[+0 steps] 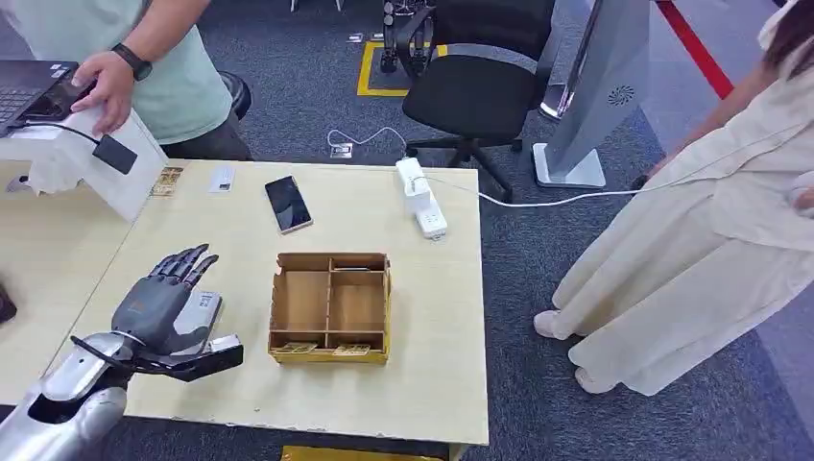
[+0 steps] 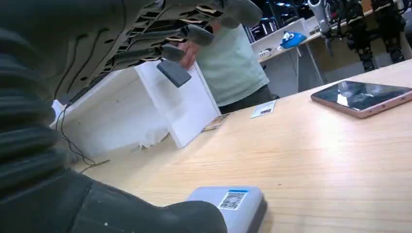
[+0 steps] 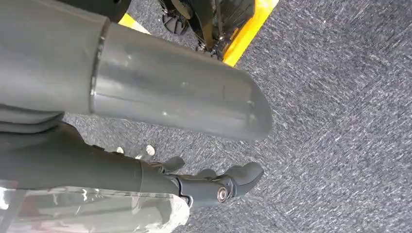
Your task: Pass the card to the sensor for recognition and then transmit it.
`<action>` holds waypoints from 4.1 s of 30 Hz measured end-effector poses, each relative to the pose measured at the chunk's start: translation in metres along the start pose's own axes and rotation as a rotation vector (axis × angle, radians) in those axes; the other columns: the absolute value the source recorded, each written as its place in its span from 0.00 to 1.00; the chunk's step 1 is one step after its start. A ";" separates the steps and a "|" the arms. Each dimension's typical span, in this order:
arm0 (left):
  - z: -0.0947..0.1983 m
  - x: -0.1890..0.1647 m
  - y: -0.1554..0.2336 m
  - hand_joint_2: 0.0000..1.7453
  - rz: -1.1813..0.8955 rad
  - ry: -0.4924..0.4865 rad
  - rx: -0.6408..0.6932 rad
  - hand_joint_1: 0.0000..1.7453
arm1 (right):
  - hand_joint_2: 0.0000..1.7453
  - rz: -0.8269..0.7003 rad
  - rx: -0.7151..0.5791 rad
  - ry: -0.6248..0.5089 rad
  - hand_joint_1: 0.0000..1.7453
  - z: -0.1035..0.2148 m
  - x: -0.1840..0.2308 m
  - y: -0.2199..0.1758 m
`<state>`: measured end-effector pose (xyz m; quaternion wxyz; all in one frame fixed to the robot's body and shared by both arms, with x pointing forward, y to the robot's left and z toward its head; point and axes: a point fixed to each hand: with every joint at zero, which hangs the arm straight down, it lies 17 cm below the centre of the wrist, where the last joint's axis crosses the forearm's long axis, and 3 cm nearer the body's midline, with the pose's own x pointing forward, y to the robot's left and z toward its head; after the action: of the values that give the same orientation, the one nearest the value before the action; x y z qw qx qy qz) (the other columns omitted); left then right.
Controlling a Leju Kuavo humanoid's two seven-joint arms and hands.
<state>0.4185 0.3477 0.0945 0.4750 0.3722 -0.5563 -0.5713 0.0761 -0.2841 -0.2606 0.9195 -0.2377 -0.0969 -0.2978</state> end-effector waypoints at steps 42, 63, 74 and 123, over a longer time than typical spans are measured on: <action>0.049 0.007 0.001 1.00 0.000 -0.043 -0.044 0.00 | 0.00 -0.010 -0.008 0.006 0.00 0.000 -0.003 -0.003; 0.081 0.045 -0.024 1.00 0.026 -0.116 -0.072 0.00 | 0.00 -0.025 -0.021 0.014 0.00 -0.002 -0.004 -0.007; 0.091 0.076 -0.037 1.00 0.055 -0.161 -0.075 0.00 | 0.00 -0.038 -0.028 0.022 0.00 -0.002 -0.005 -0.008; 0.021 0.235 -0.043 1.00 0.142 -0.493 -0.032 0.00 | 0.00 -0.012 -0.010 -0.003 0.00 -0.002 0.002 -0.004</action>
<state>0.3292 0.1260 0.0779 0.3700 0.1741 -0.6709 -0.6186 0.0756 -0.2886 -0.2601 0.9164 -0.2420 -0.0980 -0.3035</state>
